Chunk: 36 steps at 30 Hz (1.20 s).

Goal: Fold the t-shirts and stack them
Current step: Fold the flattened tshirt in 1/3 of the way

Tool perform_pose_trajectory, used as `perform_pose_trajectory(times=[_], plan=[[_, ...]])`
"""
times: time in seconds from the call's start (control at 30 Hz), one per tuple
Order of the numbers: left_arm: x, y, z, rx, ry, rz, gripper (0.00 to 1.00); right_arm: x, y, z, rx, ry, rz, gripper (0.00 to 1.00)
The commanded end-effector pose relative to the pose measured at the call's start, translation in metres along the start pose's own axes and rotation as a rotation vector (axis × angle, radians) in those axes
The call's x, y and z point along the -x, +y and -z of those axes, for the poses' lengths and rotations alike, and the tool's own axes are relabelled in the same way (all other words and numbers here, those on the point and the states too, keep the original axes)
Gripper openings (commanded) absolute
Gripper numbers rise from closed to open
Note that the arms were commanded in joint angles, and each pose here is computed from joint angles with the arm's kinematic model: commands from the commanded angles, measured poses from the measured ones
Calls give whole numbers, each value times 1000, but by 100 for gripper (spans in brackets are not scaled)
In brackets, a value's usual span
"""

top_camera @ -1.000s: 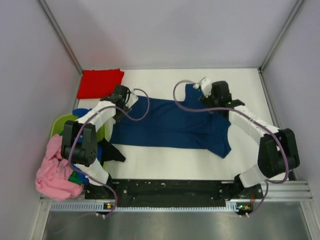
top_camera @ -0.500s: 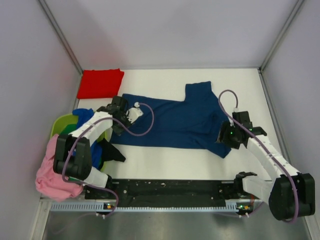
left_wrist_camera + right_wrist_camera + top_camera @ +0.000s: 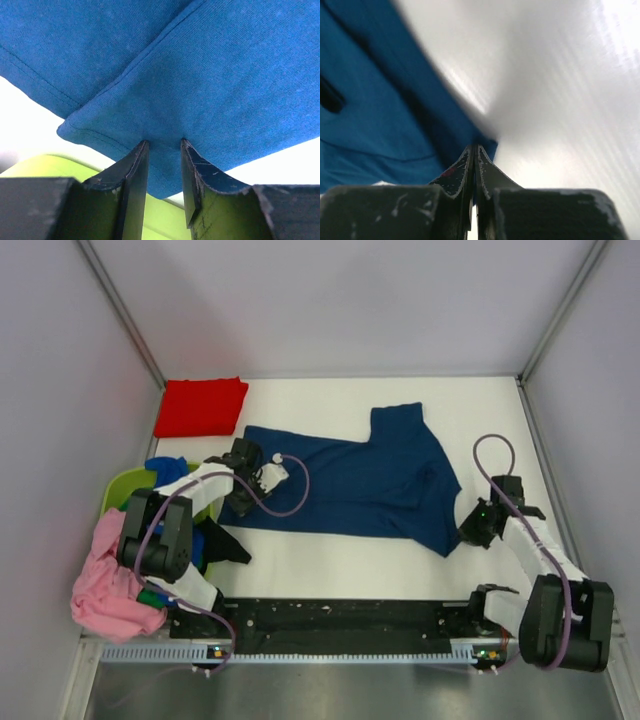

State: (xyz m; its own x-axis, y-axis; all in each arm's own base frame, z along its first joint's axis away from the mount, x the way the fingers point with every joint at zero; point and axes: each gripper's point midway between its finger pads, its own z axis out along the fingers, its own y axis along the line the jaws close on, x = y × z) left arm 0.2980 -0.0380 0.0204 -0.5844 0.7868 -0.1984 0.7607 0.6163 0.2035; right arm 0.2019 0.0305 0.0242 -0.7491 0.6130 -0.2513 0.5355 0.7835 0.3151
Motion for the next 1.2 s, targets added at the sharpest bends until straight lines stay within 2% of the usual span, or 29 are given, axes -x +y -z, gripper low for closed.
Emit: perform_pose_trajectory(times=[0.0,0.1,0.23,0.3,0.43,0.53,0.8,0.83,0.87,0.9,0.97,1.17], plan=[[-12,5,-15,36,55,-15,37,51,0,3,29,-150,-46,0],[-13,4,-17,29,61,-16,37,78,-2,5,-16,-189,-17,0],[-12,-3,-15,-4,41,-23,37,73,14,7,57,-115,28,0],[-11,-4,-11,-3,23,-27,37,62,20,15,90,-93,40,20],[-10,-2,-11,11,25,-24,37,29,34,25,153,-57,67,49],[-11,0,-13,13,38,-21,37,3,42,20,201,28,43,52],[-9,2,-12,20,32,-19,37,-19,31,0,180,87,17,49],[-8,2,-12,20,28,-19,37,-19,36,0,209,86,20,45],[-7,2,-12,19,27,-17,37,-18,41,0,236,86,17,36],[-7,2,-13,19,27,-19,37,-17,44,0,247,82,12,21],[-9,3,-14,20,32,-18,37,-10,40,-1,220,55,22,0],[-17,5,-19,45,67,-31,37,32,9,5,76,-95,-39,0]])
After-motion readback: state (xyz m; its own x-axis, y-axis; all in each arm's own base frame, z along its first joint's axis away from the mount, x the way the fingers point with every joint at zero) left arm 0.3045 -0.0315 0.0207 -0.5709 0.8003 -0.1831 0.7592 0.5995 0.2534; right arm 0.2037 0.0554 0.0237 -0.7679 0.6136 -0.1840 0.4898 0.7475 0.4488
